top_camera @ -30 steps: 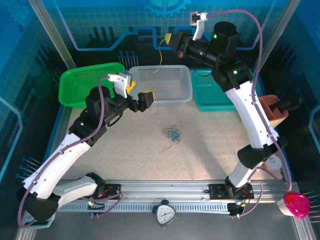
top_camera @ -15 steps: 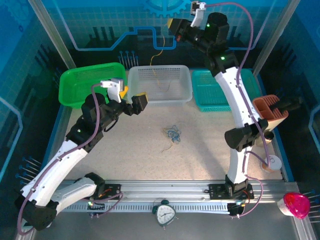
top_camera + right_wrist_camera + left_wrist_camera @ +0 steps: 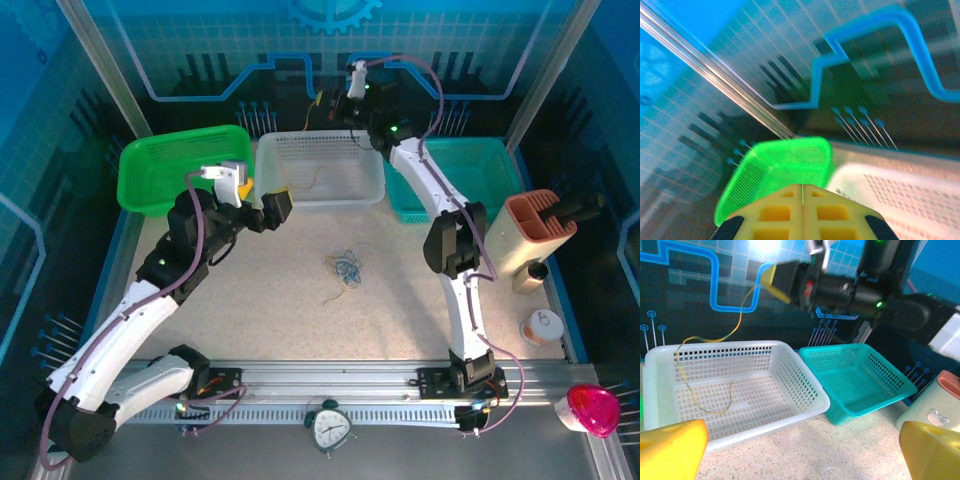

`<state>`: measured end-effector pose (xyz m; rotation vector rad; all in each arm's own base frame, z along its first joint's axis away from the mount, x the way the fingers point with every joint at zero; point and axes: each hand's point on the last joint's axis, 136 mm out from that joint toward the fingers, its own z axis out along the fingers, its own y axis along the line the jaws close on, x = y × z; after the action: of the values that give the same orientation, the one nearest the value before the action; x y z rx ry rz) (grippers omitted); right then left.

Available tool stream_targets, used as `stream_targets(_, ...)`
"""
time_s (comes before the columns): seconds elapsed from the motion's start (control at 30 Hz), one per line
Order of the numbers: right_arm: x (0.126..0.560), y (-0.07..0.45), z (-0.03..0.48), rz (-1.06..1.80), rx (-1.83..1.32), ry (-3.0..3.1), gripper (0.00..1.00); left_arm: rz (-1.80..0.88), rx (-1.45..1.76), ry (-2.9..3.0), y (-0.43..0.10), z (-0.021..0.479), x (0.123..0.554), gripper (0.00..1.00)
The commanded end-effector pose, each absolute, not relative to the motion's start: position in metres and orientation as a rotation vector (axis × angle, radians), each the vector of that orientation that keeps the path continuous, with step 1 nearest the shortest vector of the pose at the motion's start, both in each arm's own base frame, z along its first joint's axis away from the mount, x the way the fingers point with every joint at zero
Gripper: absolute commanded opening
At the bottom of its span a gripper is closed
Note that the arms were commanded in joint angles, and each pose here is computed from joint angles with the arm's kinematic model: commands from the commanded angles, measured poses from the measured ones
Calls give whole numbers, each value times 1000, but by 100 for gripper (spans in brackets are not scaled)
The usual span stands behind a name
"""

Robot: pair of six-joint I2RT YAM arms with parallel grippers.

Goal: Untangle the cables

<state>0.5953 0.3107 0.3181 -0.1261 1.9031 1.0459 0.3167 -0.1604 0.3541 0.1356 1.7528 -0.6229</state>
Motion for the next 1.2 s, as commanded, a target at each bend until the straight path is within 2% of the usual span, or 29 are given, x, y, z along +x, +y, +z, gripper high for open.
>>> stream_targets(0.0, 590, 328, 260, 945, -200, 2041, 0, -629, 81, 1729, -156, 359, 323, 99)
stream_targets(0.17, 584, 322, 192, 782, -203, 2235, 0, -650, 38, 1739, -155, 355, 328, 99)
stream_targets(0.33, 575, 306, 157, 676, -170, 2351, 0, -683, 15, 1743, -157, 356, 327, 99)
stream_targets(0.47, 567, 297, 139, 629, -145, 2424, 13, -694, -1, 1756, -157, 354, 327, 99)
stream_targets(0.53, 563, 298, 137, 637, -150, 2437, 25, -699, -5, 1773, -158, 351, 327, 99)
stream_targets(0.6, 558, 298, 145, 650, -157, 2429, 40, -708, -2, 1800, -160, 348, 328, 99)
stream_targets(0.7, 554, 297, 162, 657, -168, 2403, 54, -711, -16, 1838, -161, 341, 329, 99)
stream_targets(0.73, 551, 295, 184, 665, -175, 2369, 56, -711, -17, 1846, -162, 340, 329, 99)
stream_targets(1.0, 512, 279, 270, 690, -221, 2237, 59, -710, -11, 1917, -164, 323, 326, 99)
stream_targets(1.17, 466, 257, 280, 708, -191, 2220, 60, -720, -7, 1977, -166, 306, 323, 99)
